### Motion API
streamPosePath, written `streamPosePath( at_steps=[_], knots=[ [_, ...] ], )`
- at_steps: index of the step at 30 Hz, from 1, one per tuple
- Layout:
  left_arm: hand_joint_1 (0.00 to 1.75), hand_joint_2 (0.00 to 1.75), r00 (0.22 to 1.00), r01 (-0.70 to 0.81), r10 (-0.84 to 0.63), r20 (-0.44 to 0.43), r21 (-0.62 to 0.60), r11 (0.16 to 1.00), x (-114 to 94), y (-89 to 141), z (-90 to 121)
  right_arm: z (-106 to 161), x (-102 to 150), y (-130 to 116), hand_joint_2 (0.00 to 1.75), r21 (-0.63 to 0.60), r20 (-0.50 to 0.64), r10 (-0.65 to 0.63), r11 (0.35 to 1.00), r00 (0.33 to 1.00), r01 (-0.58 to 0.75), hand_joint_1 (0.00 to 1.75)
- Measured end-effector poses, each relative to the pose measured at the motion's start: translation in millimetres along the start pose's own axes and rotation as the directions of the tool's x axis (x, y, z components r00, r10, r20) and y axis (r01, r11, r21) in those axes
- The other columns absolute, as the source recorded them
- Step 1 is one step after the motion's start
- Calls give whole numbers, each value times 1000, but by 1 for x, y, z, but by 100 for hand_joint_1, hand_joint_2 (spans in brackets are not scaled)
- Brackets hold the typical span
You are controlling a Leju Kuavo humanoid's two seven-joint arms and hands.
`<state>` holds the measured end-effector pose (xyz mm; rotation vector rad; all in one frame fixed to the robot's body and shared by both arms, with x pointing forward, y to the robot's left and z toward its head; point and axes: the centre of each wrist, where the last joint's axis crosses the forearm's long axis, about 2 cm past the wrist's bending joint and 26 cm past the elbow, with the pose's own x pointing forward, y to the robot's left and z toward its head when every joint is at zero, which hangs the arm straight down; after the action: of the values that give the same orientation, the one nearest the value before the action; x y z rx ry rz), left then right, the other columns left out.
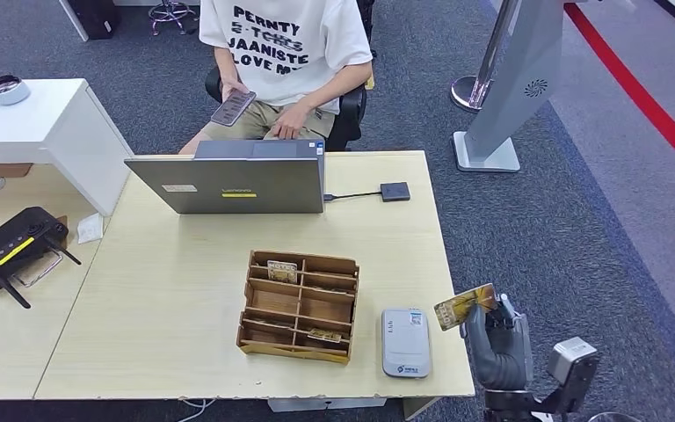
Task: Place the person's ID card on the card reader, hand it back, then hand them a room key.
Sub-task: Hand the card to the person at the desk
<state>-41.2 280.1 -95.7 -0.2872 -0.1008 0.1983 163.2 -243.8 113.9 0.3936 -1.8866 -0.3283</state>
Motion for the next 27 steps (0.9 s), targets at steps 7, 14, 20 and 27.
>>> streamPosePath(
  at_steps=[7,14,20,27],
  knots=[
    [0,0,1000,-4,4,9,12,1000,-2,2,1,-5,6,3,175,45,47,-176,984,983,174,175],
    [0,0,999,50,-51,8,74,996,9,12,-1,-27,11,12,175,156,82,-274,953,958,259,175],
    [0,0,996,89,-89,0,107,990,19,21,-8,-66,14,31,175,274,106,-254,937,961,217,175],
    [0,0,994,107,-107,-10,95,990,30,26,-12,-134,13,59,175,355,165,60,927,984,-116,175]
  ],
)
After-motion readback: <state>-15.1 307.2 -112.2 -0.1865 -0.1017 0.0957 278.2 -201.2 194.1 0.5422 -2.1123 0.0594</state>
